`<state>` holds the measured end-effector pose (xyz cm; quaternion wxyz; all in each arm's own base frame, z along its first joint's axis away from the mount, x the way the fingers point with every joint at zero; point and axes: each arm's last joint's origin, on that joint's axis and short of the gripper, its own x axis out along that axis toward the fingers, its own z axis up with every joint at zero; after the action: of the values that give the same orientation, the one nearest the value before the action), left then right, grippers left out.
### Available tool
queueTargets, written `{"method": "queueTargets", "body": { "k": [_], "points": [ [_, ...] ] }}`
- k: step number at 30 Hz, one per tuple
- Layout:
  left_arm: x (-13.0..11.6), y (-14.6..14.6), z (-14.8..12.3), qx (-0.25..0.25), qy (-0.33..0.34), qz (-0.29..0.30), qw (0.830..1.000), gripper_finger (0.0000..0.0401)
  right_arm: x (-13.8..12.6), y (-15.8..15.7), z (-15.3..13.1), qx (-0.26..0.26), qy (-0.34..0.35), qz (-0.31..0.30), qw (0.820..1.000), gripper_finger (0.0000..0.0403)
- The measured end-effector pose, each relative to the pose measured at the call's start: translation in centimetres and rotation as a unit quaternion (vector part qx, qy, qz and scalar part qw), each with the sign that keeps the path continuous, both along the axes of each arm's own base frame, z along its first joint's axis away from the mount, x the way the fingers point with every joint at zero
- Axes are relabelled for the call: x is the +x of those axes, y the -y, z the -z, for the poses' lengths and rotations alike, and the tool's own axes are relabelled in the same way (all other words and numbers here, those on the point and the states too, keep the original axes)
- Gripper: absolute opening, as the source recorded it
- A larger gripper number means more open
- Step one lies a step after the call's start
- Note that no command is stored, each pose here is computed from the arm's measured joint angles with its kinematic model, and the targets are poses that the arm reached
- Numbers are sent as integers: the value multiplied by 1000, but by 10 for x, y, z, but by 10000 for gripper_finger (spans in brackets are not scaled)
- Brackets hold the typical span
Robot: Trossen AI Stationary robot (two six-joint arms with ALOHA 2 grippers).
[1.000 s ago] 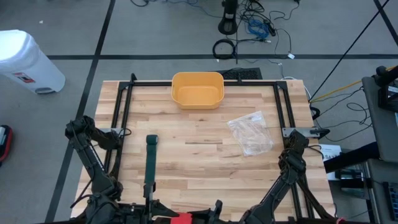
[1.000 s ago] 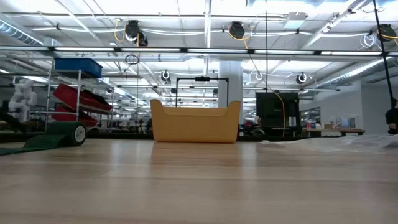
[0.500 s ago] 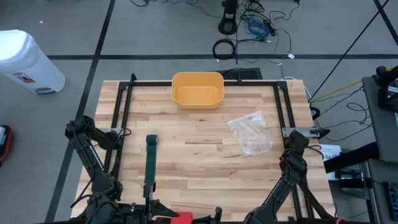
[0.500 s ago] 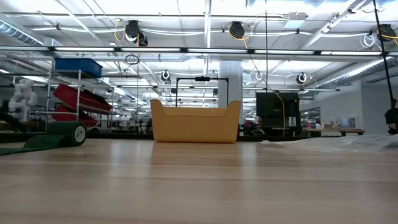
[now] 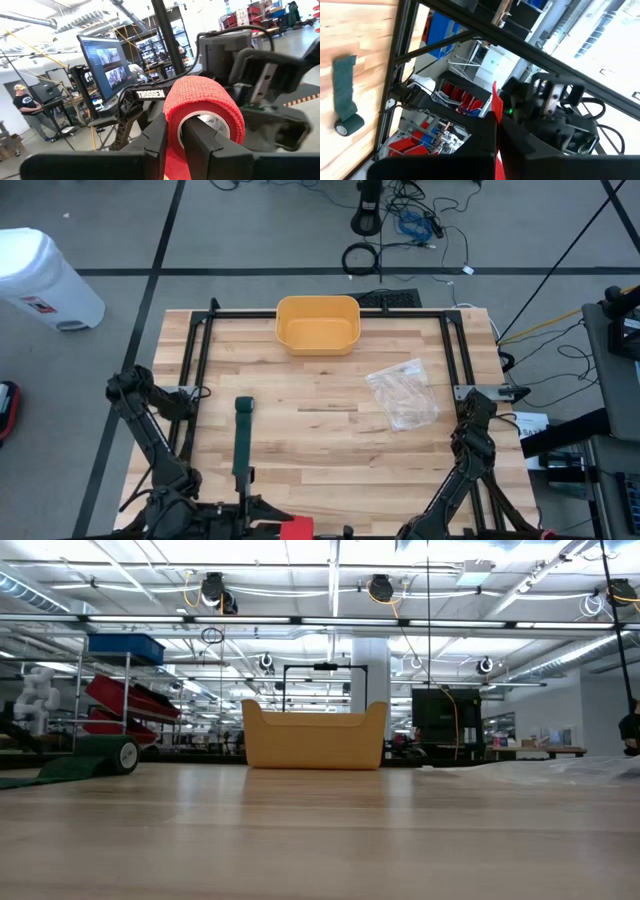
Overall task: Roll bandage
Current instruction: Roll the red bandage
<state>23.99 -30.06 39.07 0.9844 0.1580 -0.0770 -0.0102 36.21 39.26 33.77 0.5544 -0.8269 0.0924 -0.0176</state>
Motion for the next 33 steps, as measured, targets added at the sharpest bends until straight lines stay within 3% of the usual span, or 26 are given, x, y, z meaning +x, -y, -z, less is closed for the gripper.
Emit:
{"method": "queueTargets", "body": {
  "k": [12,27,33],
  "points": [
    [6,-8,1,18,-13,-74,997,58,-8,-7,-1,12,5,-9,1000,0],
    [5,-8,1,18,-13,-74,997,58,-14,-14,-12,51,44,-15,998,0],
    [5,-7,1,21,-15,-73,997,58,-16,-15,-15,42,54,-16,998,0]
  ]
}}
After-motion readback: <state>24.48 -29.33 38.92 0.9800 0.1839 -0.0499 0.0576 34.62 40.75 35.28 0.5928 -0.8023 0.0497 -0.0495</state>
